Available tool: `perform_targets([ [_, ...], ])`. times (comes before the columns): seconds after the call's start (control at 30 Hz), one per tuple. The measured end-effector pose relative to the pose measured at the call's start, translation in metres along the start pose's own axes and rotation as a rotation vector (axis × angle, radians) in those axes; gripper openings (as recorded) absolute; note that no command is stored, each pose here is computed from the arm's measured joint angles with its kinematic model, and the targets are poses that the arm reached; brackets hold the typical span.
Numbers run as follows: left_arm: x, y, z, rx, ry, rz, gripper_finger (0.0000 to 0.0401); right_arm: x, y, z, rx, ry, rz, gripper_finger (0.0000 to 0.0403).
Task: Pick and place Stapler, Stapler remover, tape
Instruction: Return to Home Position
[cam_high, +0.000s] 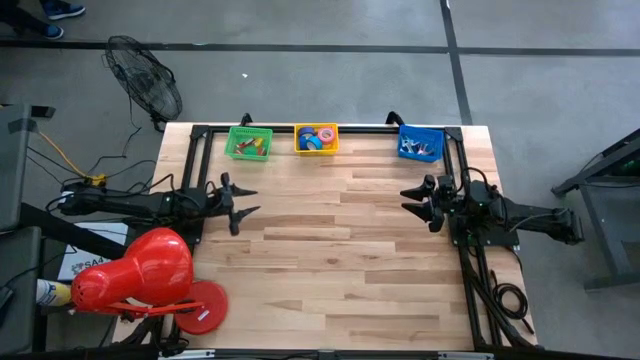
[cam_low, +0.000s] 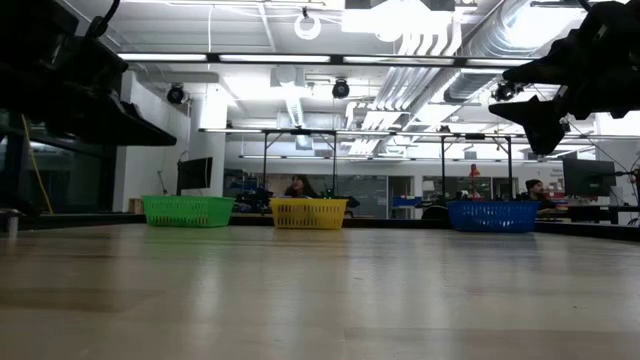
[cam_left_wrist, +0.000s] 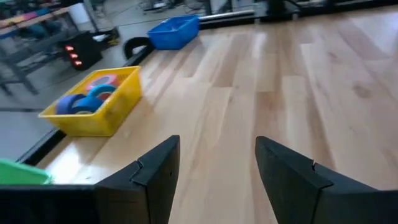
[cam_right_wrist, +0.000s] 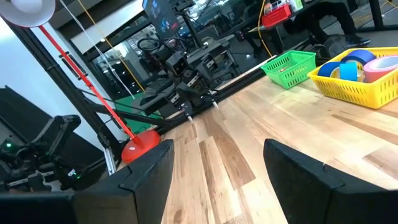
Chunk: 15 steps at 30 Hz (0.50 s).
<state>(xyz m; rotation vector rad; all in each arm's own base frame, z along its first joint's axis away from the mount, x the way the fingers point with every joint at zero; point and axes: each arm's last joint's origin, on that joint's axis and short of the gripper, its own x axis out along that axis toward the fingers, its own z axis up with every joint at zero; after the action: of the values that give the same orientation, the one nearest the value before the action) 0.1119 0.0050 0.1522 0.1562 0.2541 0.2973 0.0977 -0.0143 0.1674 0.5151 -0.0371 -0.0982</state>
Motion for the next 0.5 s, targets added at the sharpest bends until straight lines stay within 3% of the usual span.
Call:
perform_targets([
  [0.5, 0.0, -0.001, -0.0005, 0.001, 0.003, -0.035, 0.0205, 0.0, 0.0, 0.0, 0.0, 0.001, 0.0, 0.024],
])
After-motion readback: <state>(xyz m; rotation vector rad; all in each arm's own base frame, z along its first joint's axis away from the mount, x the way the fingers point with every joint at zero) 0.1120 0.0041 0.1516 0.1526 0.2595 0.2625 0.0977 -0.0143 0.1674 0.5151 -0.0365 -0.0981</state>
